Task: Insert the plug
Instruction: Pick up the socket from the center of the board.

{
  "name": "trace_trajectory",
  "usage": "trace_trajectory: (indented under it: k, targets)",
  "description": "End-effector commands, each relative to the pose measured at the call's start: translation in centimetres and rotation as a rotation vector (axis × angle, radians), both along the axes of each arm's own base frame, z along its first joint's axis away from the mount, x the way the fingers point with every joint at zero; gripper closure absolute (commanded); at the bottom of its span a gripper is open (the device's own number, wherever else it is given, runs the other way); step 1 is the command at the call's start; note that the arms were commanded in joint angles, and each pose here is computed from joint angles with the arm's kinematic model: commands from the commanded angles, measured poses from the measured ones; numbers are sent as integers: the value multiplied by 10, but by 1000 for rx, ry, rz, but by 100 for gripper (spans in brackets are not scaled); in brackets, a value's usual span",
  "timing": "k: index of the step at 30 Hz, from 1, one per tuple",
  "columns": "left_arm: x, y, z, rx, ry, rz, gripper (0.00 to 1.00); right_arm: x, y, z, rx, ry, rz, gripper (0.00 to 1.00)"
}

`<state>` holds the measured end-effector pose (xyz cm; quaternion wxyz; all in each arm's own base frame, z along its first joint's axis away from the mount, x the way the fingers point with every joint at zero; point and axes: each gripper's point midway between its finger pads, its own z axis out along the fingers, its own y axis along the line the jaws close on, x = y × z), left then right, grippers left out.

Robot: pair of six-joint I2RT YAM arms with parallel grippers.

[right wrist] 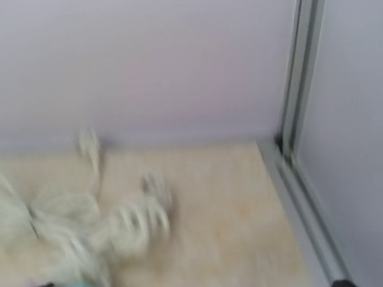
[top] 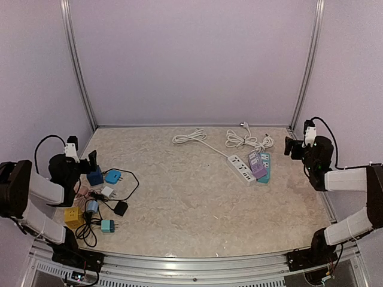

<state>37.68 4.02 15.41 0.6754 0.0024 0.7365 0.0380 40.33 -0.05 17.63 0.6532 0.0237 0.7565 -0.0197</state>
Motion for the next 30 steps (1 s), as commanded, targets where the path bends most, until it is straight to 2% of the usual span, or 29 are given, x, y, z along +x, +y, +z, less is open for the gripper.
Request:
trace_trajectory:
  k: [1,4,6,8,10,11,12,13,15,19,22,26,30]
  targets:
    - [3,2,3,-5,-4,6,1,4,6,31,135,78,19,0]
    - [3,2,3,-4,-3,6,1,11,20,42,245,187,28,10]
    - [3,2,3,-4,-4,6,1,13,25,38,266,290,-29,12]
    - [3,7,5,-17,-7,21,1,14,39,34,204,391,-68,12]
    - [12,30,13,-88,41,109,1,10,58,24,101,516,-83,12]
    - [13,40,16,-122,123,142,1,7,71,20,54,570,-75,11]
    - [21,44,48,-101,102,122,1,6,79,16,20,620,-81,11]
    - [20,42,51,-61,196,78,1,7,86,13,-8,664,-82,11]
    - [18,38,83,23,277,9,1,8,104,12,-40,730,-60,11]
    - [-16,6,119,136,454,-190,1,7,139,-8,-78,847,26,12]
    - [-49,-10,123,221,574,-246,1,12,145,-28,-161,923,6,16]
    - [-81,-28,104,267,715,-291,1,21,129,-50,-312,1003,-117,19]
    - [-100,-37,80,252,796,-320,1,24,133,-66,-333,1036,-103,22]
